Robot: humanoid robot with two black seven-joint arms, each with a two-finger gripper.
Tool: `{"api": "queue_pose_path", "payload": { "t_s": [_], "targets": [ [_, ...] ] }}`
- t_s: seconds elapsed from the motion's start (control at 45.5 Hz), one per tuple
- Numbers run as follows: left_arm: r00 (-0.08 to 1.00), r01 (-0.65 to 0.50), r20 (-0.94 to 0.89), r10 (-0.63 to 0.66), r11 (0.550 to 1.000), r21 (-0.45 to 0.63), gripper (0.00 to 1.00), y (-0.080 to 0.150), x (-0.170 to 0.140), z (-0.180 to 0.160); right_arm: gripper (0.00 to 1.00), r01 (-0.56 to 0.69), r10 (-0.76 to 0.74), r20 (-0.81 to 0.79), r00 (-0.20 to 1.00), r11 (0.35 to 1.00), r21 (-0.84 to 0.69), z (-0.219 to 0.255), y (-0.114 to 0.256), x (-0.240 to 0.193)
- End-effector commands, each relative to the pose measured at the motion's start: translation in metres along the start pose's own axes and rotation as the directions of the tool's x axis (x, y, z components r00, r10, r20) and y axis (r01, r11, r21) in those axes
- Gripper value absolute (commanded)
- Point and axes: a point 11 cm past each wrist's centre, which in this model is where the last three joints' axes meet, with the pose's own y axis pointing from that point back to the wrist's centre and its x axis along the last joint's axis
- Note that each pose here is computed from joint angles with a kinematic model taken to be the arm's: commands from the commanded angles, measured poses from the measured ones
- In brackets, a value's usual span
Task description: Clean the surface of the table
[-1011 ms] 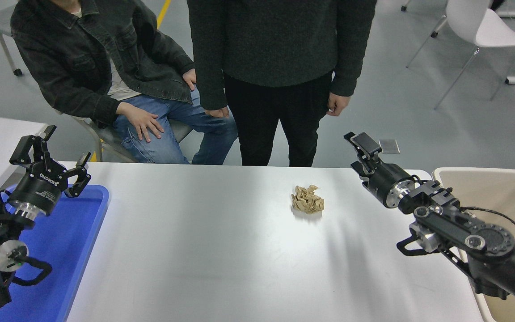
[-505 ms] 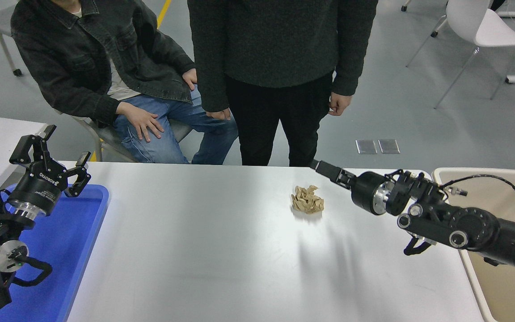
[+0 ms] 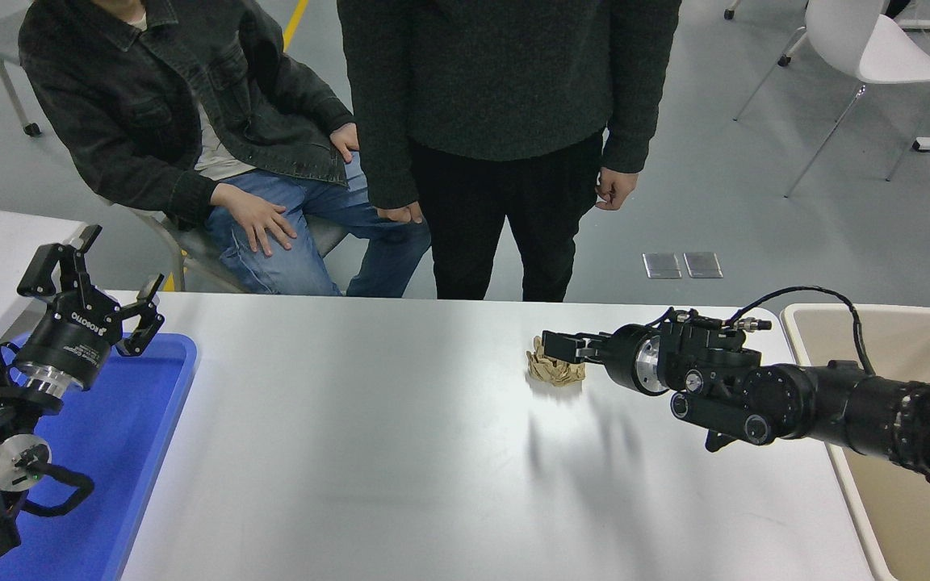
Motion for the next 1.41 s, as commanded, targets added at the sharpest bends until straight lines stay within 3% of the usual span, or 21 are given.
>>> {"api": "queue_pose_path", "payload": {
  "t_s": [0.0,0.637,1.385],
  "targets": [
    [1.0,0.0,0.0,0.0,1.0,0.0,1.0,0.0,0.0,0.0,1.0,0.021,-0.022,-0.031,0.999,0.999,-0.025,-0.006,-0.013,-0.009],
    [1.0,0.0,0.0,0.0,1.0,0.0,1.0,0.0,0.0,0.0,1.0,0.007,-0.017,-0.07,0.997,0.99,-0.144,0.026,-0.019,-0.017],
    [1.0,0.0,0.0,0.0,1.0,0.0,1.0,0.0,0.0,0.0,0.98,0.038,-0.04,-0.016,0.999,0.991,-0.132,0.023,-0.019,-0.036]
  ]
}}
